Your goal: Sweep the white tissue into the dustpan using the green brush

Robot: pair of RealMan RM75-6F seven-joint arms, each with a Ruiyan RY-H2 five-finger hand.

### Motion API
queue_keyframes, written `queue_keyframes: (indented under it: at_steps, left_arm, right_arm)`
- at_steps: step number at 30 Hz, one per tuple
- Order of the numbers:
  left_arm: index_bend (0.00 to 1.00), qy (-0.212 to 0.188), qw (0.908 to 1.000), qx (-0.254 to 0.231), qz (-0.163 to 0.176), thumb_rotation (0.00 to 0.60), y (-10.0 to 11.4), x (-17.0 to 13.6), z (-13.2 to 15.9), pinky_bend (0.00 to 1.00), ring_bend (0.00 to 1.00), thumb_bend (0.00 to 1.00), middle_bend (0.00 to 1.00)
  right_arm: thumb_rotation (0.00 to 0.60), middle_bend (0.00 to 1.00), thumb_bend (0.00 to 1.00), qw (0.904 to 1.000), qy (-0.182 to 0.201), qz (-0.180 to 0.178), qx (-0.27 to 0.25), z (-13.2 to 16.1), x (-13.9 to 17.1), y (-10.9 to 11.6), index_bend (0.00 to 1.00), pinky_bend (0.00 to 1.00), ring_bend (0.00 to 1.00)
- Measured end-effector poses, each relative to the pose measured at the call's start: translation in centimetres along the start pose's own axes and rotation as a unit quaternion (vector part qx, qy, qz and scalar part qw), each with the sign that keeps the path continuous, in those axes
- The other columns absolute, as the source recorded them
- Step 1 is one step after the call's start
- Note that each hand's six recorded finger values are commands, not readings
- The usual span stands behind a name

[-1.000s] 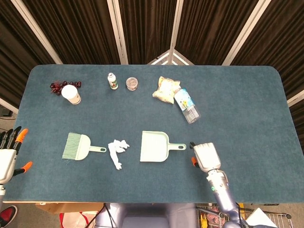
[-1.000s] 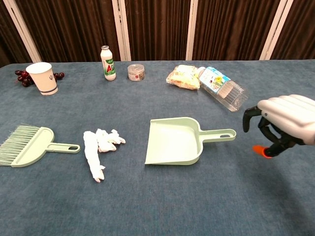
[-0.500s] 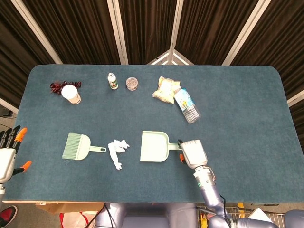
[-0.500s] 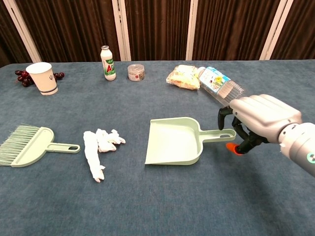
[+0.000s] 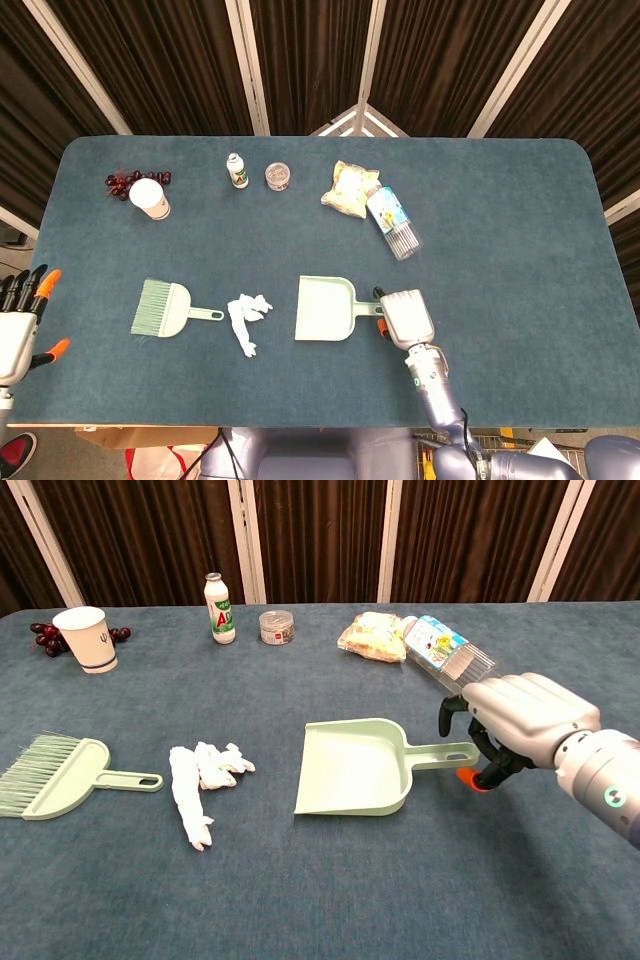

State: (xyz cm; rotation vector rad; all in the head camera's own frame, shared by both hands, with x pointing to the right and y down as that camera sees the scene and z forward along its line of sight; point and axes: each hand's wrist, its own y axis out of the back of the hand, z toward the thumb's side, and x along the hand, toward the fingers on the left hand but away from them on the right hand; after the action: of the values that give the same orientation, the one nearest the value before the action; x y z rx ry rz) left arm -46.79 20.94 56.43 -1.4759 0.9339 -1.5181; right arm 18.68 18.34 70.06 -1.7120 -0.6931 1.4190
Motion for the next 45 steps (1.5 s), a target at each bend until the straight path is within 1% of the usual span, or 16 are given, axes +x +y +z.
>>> queue_keyframes:
  at_steps: [4, 7, 9, 11, 19, 21, 23, 27, 30, 31, 32, 34, 36, 38, 42, 45]
  left_arm:
    - [0.00, 0.000, 1.0000, 0.002, -0.004, 0.600, -0.3, 0.1, 0.1, 0.00, 0.00, 0.01, 0.00]
    - [0.00, -0.002, 1.0000, 0.004, -0.005, 0.600, -0.4, 0.1, 0.3, 0.00, 0.00, 0.01, 0.00]
    - [0.00, -0.003, 1.0000, 0.005, -0.005, 0.600, -0.4, 0.2, 0.3, 0.00, 0.00, 0.01, 0.00]
    - [0.00, -0.002, 1.0000, 0.006, -0.006, 0.600, -0.5, 0.2, 0.3, 0.00, 0.00, 0.01, 0.00]
    - [0.00, -0.009, 0.9998, 0.005, -0.016, 0.600, -0.7, 0.9, 1.0, 0.00, 0.00, 0.02, 0.00]
    - [0.00, -0.010, 0.9997, 0.000, -0.022, 0.600, -0.7, 1.4, 1.4, 0.03, 0.00, 0.05, 0.00]
    - [0.00, -0.013, 0.9995, -0.003, -0.028, 0.600, -0.7, 1.9, 1.8, 0.08, 0.02, 0.09, 0.00]
    - [0.07, -0.021, 0.9989, 0.003, -0.041, 0.600, -0.8, 3.1, 2.8, 0.17, 0.12, 0.22, 0.06]
    - [0.11, -0.028, 0.9981, 0.012, -0.053, 0.600, -1.1, 3.9, 3.7, 0.21, 0.14, 0.25, 0.09]
    - [0.12, -0.030, 0.9978, 0.014, -0.057, 0.600, -1.3, 4.1, 4.1, 0.23, 0.16, 0.25, 0.11]
    - [0.14, -0.032, 0.9974, 0.018, -0.061, 0.600, -1.4, 4.3, 4.4, 0.27, 0.19, 0.25, 0.15]
    - [0.19, -0.038, 0.9966, 0.028, -0.068, 0.600, -1.8, 4.9, 5.2, 0.36, 0.30, 0.26, 0.27]
    - [0.24, -0.045, 0.9956, 0.040, -0.072, 0.600, -2.2, 5.5, 6.2, 0.47, 0.44, 0.28, 0.43]
    - [0.29, -0.053, 0.9946, 0.049, -0.074, 0.600, -2.6, 6.1, 7.2, 0.55, 0.52, 0.29, 0.52]
    - [0.36, -0.074, 0.9928, 0.062, -0.071, 0.600, -3.6, 7.3, 9.9, 0.67, 0.63, 0.32, 0.64]
    - [0.40, -0.086, 0.9913, 0.072, -0.068, 0.600, -4.3, 8.1, 11.5, 0.73, 0.70, 0.33, 0.72]
  right_arm:
    - [0.600, 0.80, 0.34, 1.0000, -0.004, 0.004, 0.001, -0.2, 0.0, -0.3, 0.38, 0.90, 0.81]
    - [0.600, 0.80, 0.35, 1.0000, -0.007, 0.007, -0.002, -0.3, 0.0, -0.6, 0.46, 0.90, 0.81]
    - [0.600, 0.80, 0.39, 0.9999, -0.007, 0.009, -0.002, -0.3, 0.0, -0.8, 0.51, 0.90, 0.81]
    - [0.600, 0.80, 0.41, 0.9999, -0.006, 0.010, -0.001, -0.2, 0.1, -1.0, 0.54, 0.90, 0.81]
    - [0.600, 0.80, 0.42, 1.0000, -0.004, 0.003, -0.001, 0.1, -0.1, -0.8, 0.56, 0.90, 0.81]
    - [0.600, 0.80, 0.42, 1.0000, -0.004, 0.000, 0.000, 0.1, -0.4, -0.5, 0.56, 0.90, 0.81]
    - [0.600, 0.80, 0.42, 1.0000, -0.003, -0.004, -0.001, 0.1, -1.1, 0.1, 0.57, 0.90, 0.81]
    - [0.600, 0.80, 0.42, 1.0000, 0.000, -0.006, 0.008, 0.1, -1.7, 0.5, 0.57, 0.90, 0.81]
    - [0.600, 0.80, 0.43, 0.9999, 0.001, -0.005, 0.010, 0.1, -1.6, 0.4, 0.57, 0.90, 0.81]
    - [0.600, 0.80, 0.43, 0.9999, 0.002, -0.004, 0.012, 0.2, -1.5, 0.3, 0.57, 0.90, 0.81]
    - [0.600, 0.80, 0.43, 0.9999, 0.003, -0.005, 0.014, 0.2, -1.3, 0.2, 0.57, 0.90, 0.81]
    - [0.600, 0.80, 0.43, 0.9999, 0.003, -0.006, 0.016, 0.1, -1.3, 0.1, 0.57, 0.90, 0.81]
    - [0.600, 0.80, 0.43, 0.9999, 0.002, -0.006, 0.014, 0.2, -1.3, 0.1, 0.57, 0.90, 0.81]
    - [0.600, 0.80, 0.43, 0.9998, 0.003, -0.007, 0.016, 0.2, -1.4, 0.1, 0.57, 0.90, 0.81]
    - [0.600, 0.80, 0.43, 0.9998, 0.001, -0.009, 0.016, 0.1, -1.2, 0.2, 0.57, 0.90, 0.81]
    - [0.600, 0.80, 0.43, 0.9998, 0.000, -0.008, 0.017, 0.1, -1.2, 0.1, 0.57, 0.90, 0.81]
